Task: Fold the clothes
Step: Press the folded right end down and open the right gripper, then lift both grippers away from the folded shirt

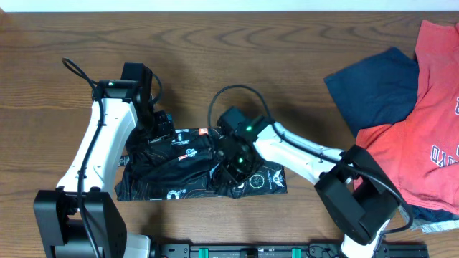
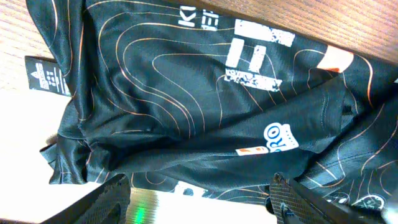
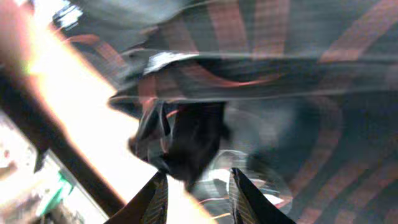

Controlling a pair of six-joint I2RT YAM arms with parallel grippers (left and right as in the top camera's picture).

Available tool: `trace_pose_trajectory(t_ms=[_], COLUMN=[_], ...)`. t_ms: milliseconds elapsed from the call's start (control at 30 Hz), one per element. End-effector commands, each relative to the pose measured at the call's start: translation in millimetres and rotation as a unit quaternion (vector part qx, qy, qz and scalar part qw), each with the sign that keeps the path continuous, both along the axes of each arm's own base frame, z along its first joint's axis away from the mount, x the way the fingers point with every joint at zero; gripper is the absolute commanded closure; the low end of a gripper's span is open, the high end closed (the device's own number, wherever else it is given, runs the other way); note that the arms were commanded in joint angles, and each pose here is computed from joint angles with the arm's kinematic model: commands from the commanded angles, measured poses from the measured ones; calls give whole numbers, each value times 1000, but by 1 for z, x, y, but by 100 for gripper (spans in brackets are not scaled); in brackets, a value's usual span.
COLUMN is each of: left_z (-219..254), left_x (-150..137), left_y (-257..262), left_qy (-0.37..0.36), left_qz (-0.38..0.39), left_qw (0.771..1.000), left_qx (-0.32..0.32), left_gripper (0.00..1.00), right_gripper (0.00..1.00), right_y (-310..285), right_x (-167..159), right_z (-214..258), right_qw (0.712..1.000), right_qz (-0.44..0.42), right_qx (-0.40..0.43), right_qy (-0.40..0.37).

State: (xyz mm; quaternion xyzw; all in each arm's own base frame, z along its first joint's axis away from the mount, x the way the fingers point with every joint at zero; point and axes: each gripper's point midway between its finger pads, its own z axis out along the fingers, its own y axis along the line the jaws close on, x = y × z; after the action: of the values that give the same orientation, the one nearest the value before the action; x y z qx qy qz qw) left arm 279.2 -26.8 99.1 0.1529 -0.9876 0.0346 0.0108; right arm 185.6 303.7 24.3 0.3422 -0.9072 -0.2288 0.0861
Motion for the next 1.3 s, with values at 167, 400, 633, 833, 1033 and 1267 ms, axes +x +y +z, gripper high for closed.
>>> trace_pose_trajectory(t_ms=[167,400,633,833,1033,1267], left_z=[5,5,5,5,5,5], left_x=[3,3,3,3,3,3], left_y=[1,1,1,1,1,1], left_qy=[-7,-7,-7,-7,-7,-7], left_qz=[-4,-4,-4,-4,-4,-4], left_qw=[1000,1000,1000,1000,1000,1000], left_qx=[4,4,4,4,4,4], left_gripper=[26,26,26,26,26,26], right_gripper=[69,63,63,61,59,59], right_y=[-3,-33,-43,-30,3,65], right_x=[43,100,91,93,101,110], right_z=[16,40,14,-6,-16,19], right_qw=[996,974,976,977,983,977], right_qz=[-41,-130,-136,-126,-122,-72], right_qx=[-22,-71,-105,-100,-33,144], right_qy=[-76,-170,-137,-139,-132,-139])
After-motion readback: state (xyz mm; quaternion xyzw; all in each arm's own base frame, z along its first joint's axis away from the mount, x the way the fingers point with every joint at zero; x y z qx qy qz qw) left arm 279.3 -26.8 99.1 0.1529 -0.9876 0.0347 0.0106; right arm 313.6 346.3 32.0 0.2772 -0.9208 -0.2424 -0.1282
